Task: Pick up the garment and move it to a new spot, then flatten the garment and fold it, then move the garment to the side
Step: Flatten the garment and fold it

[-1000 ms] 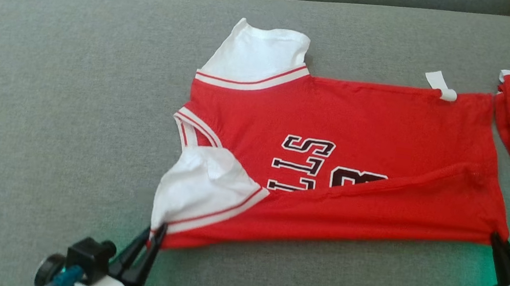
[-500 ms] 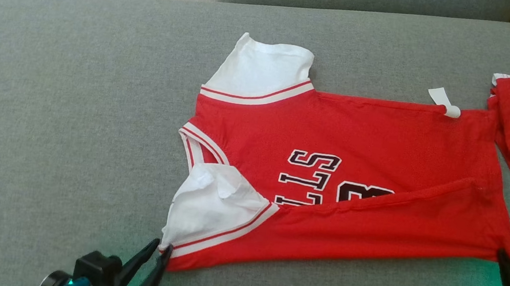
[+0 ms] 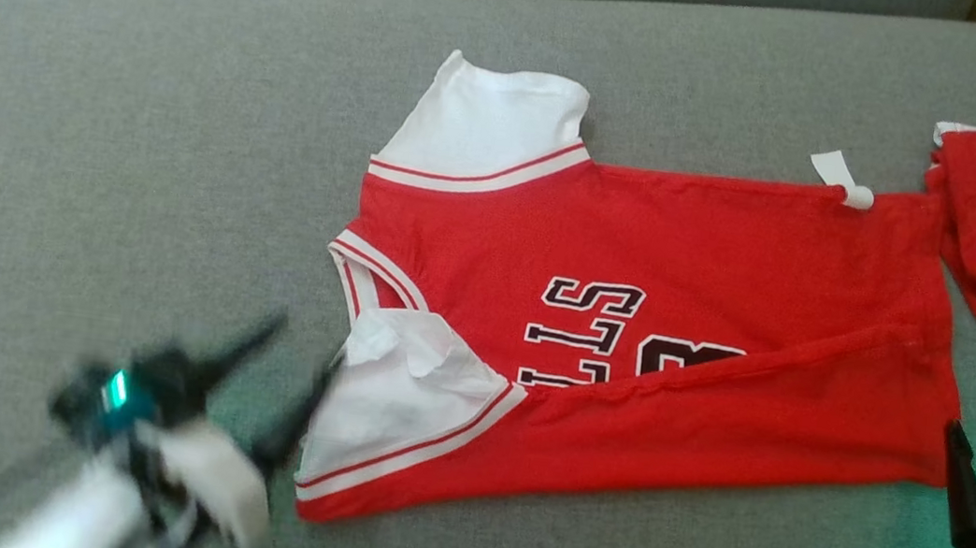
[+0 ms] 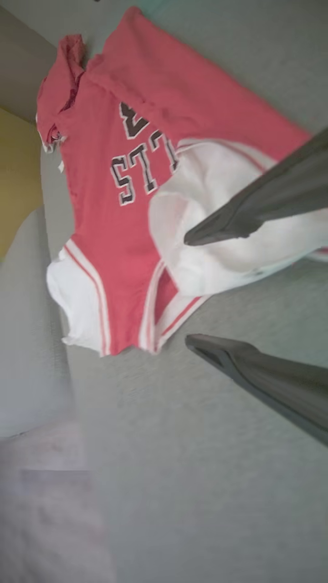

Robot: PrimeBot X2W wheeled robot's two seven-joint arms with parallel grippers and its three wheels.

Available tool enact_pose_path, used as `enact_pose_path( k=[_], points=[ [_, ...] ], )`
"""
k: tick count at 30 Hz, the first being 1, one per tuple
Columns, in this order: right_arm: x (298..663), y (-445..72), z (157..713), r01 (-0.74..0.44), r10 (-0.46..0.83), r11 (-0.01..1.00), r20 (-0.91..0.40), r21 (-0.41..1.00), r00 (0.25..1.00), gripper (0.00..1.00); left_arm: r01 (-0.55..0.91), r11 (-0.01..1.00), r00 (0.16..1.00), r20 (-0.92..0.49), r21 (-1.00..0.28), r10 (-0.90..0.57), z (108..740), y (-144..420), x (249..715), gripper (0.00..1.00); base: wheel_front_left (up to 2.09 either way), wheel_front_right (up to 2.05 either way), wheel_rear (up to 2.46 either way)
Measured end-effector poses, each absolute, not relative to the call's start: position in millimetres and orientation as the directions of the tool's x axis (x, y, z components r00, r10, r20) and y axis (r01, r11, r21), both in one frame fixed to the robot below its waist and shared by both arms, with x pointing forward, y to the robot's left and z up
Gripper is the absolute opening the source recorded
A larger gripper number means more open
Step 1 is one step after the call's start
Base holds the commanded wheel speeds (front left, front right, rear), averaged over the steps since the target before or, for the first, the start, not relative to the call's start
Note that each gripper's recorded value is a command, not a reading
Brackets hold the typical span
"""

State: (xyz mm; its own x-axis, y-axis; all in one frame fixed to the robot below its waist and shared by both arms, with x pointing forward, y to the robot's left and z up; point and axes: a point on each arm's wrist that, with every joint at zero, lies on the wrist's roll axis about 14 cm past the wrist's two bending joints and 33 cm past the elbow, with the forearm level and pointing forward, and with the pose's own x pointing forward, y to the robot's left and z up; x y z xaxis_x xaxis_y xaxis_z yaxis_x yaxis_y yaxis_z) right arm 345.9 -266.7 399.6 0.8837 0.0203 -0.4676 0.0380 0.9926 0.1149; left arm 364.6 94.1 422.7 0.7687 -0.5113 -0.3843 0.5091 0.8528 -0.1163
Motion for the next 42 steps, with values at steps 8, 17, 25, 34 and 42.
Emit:
enact_pose_path(
  k=[8,17,25,34,42],
  points=[
    [361.0,-262.0,393.0,0.021,0.033,0.994,-0.480,0.107,0.877,1.00,0.598,0.801,0.745,-0.381,0.017,-0.548,485.0,91.6,483.7,1.00,0.00,0.00,0.00],
    [381.4,-267.0,379.7,0.033,0.018,0.995,-0.501,0.092,0.865,1.00,0.620,0.778,0.629,-0.529,-0.100,-0.569,457.7,66.3,546.3,1.00,0.00,0.00,0.00],
    [371.4,-281.5,365.2,0.094,-0.040,0.993,-0.538,0.074,0.842,1.00,0.654,0.741,0.523,-0.617,-0.151,-0.588,408.6,34.1,576.8,1.00,0.00,0.00,0.00],
    [353.3,-299.0,361.9,0.162,-0.110,0.986,-0.552,0.045,0.827,1.00,0.663,0.742,0.450,-0.739,-0.099,-0.501,362.0,39.4,596.6,1.00,0.00,0.00,0.00],
    [336.7,-310.3,358.5,0.224,-0.167,0.974,-0.558,0.035,0.813,1.00,0.663,0.740,0.421,-0.759,-0.117,-0.497,353.3,25.9,613.1,0.82,0.00,0.00,0.00]
  ],
)
